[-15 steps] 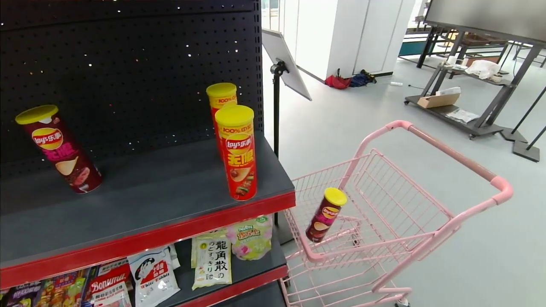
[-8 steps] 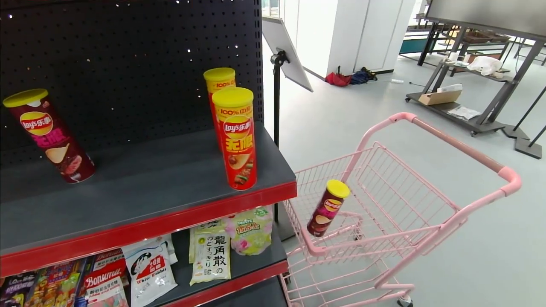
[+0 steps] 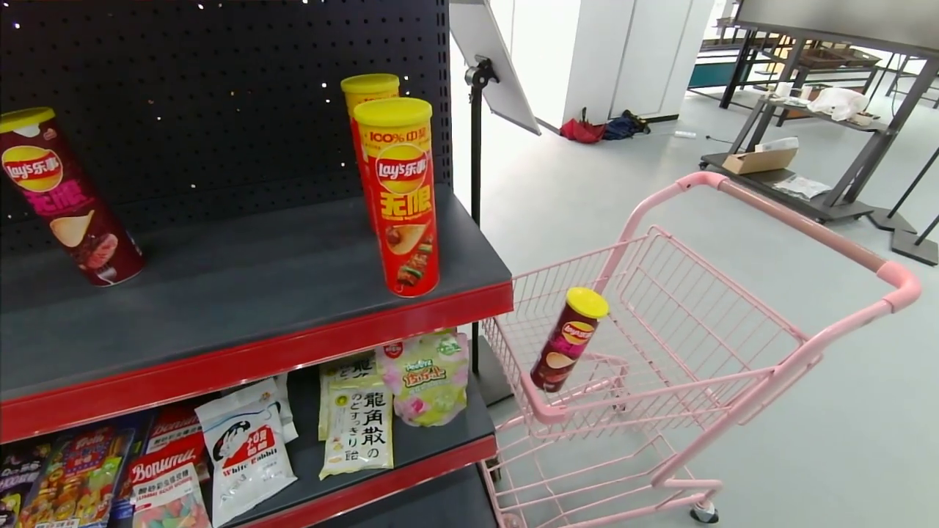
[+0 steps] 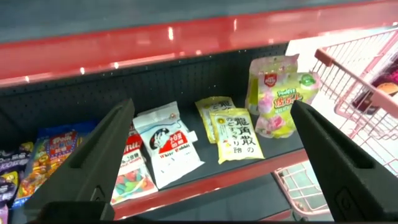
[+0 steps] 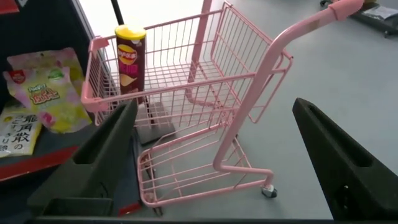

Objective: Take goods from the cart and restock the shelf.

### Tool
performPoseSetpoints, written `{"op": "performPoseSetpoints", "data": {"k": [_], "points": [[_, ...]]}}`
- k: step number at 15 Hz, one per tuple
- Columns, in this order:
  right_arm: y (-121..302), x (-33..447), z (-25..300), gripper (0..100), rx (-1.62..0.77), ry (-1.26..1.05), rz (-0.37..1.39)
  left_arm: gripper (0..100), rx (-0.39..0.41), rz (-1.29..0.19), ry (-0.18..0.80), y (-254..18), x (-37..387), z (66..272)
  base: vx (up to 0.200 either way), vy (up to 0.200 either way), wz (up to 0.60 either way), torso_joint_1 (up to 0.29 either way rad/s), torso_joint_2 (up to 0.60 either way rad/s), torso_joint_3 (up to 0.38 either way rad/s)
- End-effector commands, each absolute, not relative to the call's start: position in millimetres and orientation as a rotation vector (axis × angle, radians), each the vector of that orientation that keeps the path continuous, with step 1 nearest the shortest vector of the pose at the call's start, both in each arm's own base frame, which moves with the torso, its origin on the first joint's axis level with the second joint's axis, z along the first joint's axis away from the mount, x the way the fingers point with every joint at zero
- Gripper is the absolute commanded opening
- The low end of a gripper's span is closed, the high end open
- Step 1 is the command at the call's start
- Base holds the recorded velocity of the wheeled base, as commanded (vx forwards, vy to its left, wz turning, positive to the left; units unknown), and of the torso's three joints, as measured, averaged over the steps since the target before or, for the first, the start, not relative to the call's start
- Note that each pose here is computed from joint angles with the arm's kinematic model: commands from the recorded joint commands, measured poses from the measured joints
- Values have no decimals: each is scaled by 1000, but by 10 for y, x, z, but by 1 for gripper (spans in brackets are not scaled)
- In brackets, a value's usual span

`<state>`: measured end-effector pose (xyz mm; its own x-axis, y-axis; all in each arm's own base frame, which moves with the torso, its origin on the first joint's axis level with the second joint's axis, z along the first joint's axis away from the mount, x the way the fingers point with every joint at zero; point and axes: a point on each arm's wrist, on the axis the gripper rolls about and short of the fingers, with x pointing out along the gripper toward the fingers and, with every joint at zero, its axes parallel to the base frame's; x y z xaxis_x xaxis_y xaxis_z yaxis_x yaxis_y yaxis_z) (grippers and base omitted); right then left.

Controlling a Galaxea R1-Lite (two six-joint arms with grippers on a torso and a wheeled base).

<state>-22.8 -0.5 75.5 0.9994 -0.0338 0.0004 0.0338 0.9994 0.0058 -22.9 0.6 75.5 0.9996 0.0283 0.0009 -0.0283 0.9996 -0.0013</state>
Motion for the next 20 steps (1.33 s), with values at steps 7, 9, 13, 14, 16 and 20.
{"op": "performPoseSetpoints", "data": {"k": [7, 9, 13, 14, 16, 20], "points": [[-2, -225, 757, 100, -8, 8, -14, 100, -2, 29, 0, 6, -228, 755, 0, 0, 0, -99, 295, 188], [5, -230, 924, 100, 3, -15, 49, 100, -2, 29, 0, 6, -228, 755, 0, 0, 0, 0, 0, 0], [190, 767, 2532, 100, 196, 115, 388, 100, 0, 28, 0, 6, -228, 755, 0, 0, 0, 0, 0, 0], [244, 1042, 2274, 100, 208, 226, 378, 100, 0, 29, 0, 6, -228, 755, 0, 0, 0, 0, 0, 0], [402, 1647, 1891, 100, 271, 281, 440, 100, 2, 29, 0, 6, -228, 755, 0, 0, 0, 0, 0, 0], [581, 2399, 1254, 100, 216, 331, 601, 100, 0, 28, 0, 6, -228, 755, 0, 0, 0, 0, 0, 0]]}}
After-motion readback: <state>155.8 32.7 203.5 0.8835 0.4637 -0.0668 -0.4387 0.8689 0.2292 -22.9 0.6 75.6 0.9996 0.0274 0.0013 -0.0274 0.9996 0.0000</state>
